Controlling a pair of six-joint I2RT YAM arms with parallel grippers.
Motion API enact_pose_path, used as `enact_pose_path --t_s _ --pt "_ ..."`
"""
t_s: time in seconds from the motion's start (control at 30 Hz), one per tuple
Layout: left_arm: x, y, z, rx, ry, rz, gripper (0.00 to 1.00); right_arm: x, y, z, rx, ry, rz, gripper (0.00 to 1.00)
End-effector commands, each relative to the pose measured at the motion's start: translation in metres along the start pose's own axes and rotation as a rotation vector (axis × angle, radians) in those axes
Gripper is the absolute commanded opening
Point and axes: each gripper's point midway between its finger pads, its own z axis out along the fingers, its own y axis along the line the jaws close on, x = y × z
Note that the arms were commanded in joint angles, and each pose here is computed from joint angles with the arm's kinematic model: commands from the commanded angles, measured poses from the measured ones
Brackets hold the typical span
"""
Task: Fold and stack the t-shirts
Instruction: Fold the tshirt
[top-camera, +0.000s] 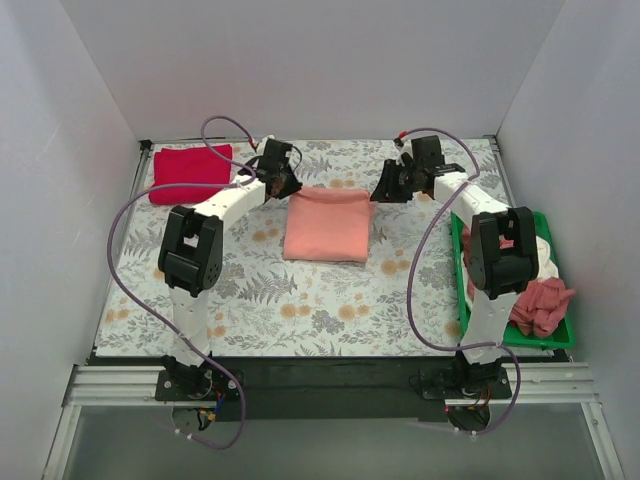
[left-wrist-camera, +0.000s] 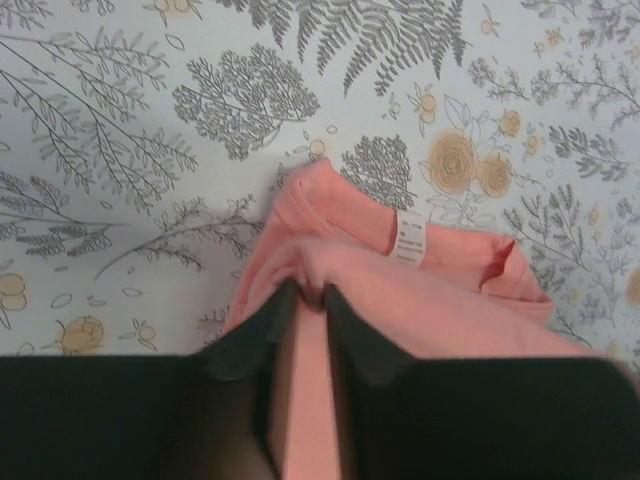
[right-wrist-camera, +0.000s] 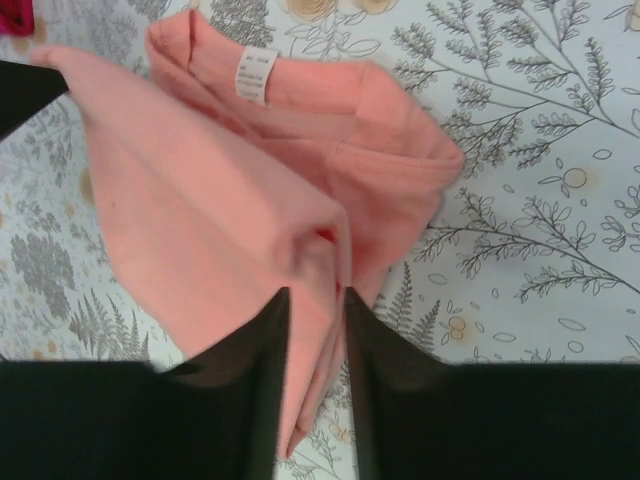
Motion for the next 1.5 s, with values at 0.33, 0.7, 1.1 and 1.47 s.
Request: enact_pose_path --t_s 0.33,0.7,1.1,1.47 --pt "-0.034 -0.014 -0.026 0.12 -0.023 -0.035 0.94 -0.015 0.015 -0.028 -0.092 -0.055 -0.108 0.98" --pt "0.036 -0.036 -0.059 0.351 0.205 -0.094 0.95 0.052 0.081 -0.03 -0.347 0.004 -0.105 0.98" --pt "0.118 0.001 -0.065 0.304 0.356 -0.106 0.96 0.154 0.022 0.01 -0.086 0.171 -0.031 0.98" --pt "0.183 0.047 -0.107 0.224 0.434 -0.107 0.96 0.229 -0.008 -0.007 -0.01 0.277 -0.026 0.98"
